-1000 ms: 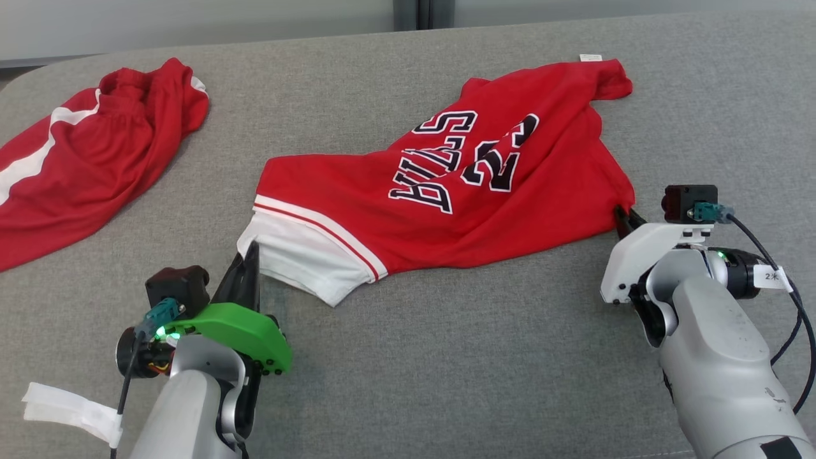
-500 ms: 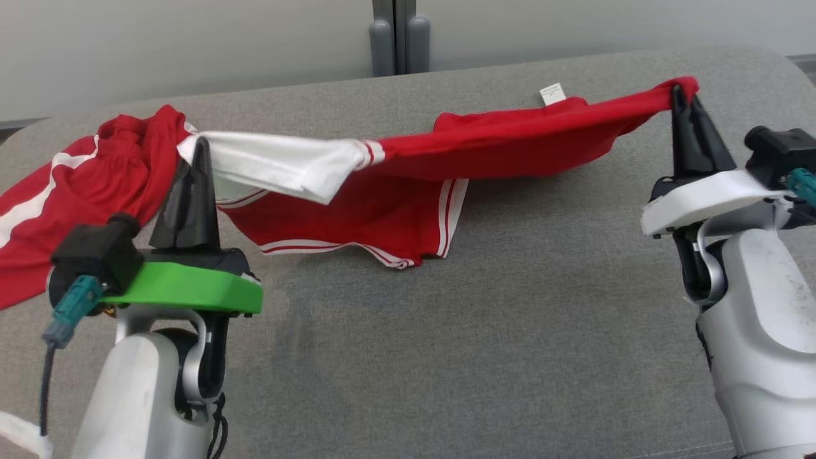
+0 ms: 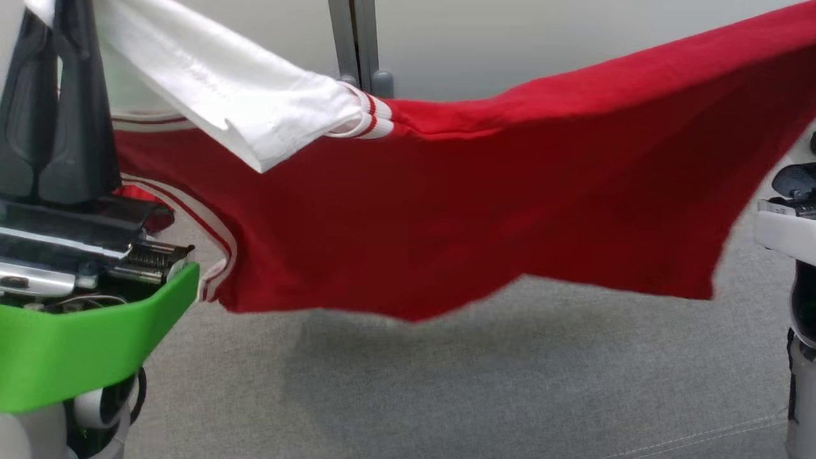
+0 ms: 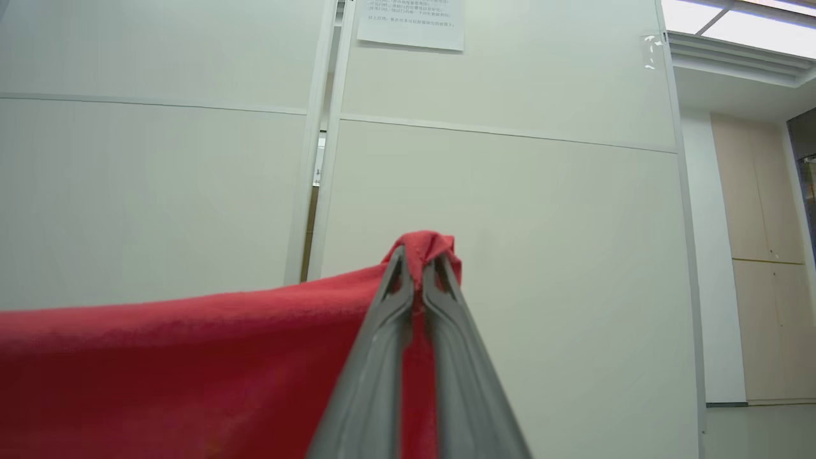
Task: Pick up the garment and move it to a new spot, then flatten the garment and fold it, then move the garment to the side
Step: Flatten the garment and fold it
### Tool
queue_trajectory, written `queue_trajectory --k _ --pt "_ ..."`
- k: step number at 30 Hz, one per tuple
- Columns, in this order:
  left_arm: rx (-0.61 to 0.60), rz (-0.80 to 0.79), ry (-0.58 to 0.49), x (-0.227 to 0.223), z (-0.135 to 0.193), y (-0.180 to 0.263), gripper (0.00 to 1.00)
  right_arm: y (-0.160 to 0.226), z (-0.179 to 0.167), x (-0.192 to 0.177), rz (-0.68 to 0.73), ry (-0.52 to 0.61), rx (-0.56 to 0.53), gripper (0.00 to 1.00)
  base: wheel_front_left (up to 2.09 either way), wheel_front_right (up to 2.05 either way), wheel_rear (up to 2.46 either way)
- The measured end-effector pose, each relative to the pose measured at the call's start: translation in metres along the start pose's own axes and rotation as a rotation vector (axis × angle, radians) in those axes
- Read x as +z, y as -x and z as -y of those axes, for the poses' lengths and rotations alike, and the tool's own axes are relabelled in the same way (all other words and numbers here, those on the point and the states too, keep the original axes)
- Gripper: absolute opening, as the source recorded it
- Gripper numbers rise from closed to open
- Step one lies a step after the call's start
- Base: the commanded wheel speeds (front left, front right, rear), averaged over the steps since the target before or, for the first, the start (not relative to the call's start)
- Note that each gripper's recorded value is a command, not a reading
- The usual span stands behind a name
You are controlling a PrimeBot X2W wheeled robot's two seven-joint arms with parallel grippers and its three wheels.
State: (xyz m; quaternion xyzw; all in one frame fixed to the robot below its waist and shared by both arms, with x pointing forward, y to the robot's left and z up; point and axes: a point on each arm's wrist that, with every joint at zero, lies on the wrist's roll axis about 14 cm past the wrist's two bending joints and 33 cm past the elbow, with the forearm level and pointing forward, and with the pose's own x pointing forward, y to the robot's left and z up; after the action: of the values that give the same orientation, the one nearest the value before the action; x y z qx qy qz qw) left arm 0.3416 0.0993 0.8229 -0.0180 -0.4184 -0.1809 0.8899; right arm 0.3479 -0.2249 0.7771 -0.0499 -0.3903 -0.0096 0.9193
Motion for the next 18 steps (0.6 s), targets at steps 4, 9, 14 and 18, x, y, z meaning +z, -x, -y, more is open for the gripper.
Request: queue_trajectory --k 4,9,14,18 --pt "-0.041 0.009 -0.039 0.007 0.005 -0.013 0.00 0.005 -0.001 0.017 0.005 0.030 0.004 0.00 0.00 0.00 0.00" --pt "-0.062 -0.099 -0.004 -0.033 0.005 -0.023 0.00 0.007 -0.001 -0.011 -0.092 0.013 -0.002 0.00 0.00 0.00 0.00" --pt "-0.097 -0.201 0.002 -0.087 0.000 -0.043 0.00 -0.006 -0.005 -0.074 -0.223 -0.053 -0.001 0.00 0.00 0.00 0.00" --pt "-0.111 -0.217 -0.057 -0.121 -0.017 -0.084 0.00 -0.050 -0.009 -0.115 -0.228 -0.060 0.015 0.00 0.00 0.00 0.00"
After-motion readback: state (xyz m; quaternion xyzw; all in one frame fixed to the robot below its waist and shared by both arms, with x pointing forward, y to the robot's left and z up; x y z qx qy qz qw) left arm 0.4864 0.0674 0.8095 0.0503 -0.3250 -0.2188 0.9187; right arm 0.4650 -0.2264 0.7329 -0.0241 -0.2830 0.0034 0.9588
